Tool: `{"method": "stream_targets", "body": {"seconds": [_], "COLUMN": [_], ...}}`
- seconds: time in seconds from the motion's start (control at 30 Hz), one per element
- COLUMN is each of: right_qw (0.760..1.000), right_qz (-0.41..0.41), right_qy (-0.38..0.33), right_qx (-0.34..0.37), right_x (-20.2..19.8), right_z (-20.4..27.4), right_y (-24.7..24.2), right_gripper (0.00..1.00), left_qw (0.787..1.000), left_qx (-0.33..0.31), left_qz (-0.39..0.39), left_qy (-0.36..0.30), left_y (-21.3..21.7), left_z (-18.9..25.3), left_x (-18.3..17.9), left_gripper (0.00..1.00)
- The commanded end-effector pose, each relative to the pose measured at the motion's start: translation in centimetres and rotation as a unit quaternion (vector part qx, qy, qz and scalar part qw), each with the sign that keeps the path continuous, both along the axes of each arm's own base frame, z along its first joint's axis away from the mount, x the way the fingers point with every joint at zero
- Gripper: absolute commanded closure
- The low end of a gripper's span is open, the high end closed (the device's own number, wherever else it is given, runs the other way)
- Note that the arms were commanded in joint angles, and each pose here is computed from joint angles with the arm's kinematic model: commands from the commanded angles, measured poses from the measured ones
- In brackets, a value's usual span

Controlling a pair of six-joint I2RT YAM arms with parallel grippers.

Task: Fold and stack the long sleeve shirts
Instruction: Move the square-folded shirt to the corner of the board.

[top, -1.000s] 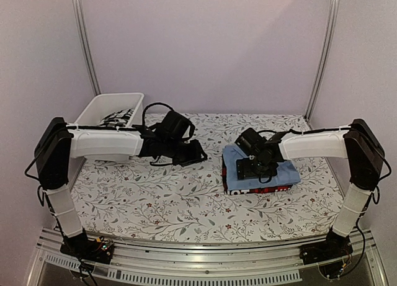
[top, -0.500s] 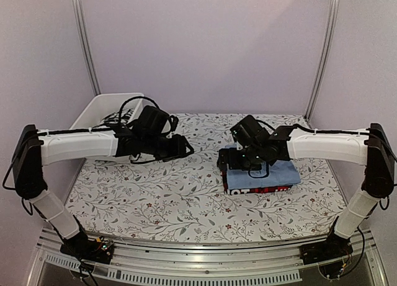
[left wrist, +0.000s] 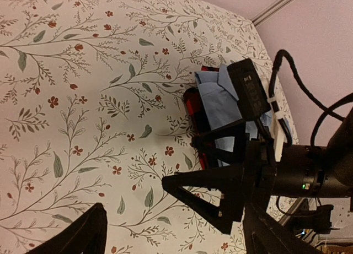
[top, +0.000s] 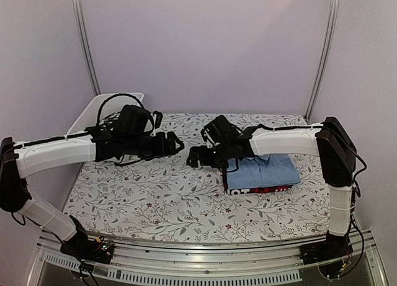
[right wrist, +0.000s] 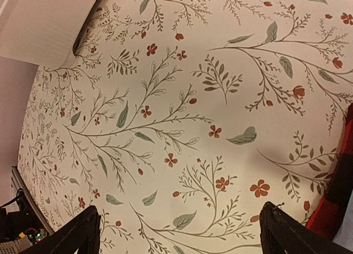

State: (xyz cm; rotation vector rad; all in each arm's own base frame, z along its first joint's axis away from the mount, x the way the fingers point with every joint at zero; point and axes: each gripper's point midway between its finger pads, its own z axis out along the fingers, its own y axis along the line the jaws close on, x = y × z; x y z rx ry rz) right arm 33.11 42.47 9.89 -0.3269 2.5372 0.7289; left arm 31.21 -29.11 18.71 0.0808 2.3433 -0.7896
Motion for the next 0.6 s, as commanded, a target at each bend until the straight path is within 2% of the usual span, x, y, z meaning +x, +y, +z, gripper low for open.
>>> {"method": "stream_targets", "body": {"seconds": [0.0,0.27,0.33,0.57], "right_qw": [1.0,0.998,0.997,0.993], "right_qz": [-0.022,-0.061,-0.07,-0.102], "right_qy": [-0.009,0.021,0.023,0.037], "right_qx": [0.008,-0.019,-0.025,-0.052], "right_x": [4.3,7.8,8.2,8.4], "right_z": [-0.8,-5.5,-6.1,-8.2], "right_y": [-0.2,-3.1,-3.7,-6.1], "right_gripper": [0.01,0.01,0.01,0.01], "left_qw": [1.0,1.0,1.0,1.0], "left_qx": [0.01,0.008,0.007,0.006], "left_qz": [0.018,0.019,0.019,0.019], "left_qy": [-0.005,-0.006,-0.006,-0.007], "left_y": [1.5,1.9,1.9,1.8], "left_z": [0.1,0.6,0.6,0.6], "left_x": [-0.1,-0.5,-0.4,-0.3], "left_gripper": [0.13,0.08,0.01,0.0]}}
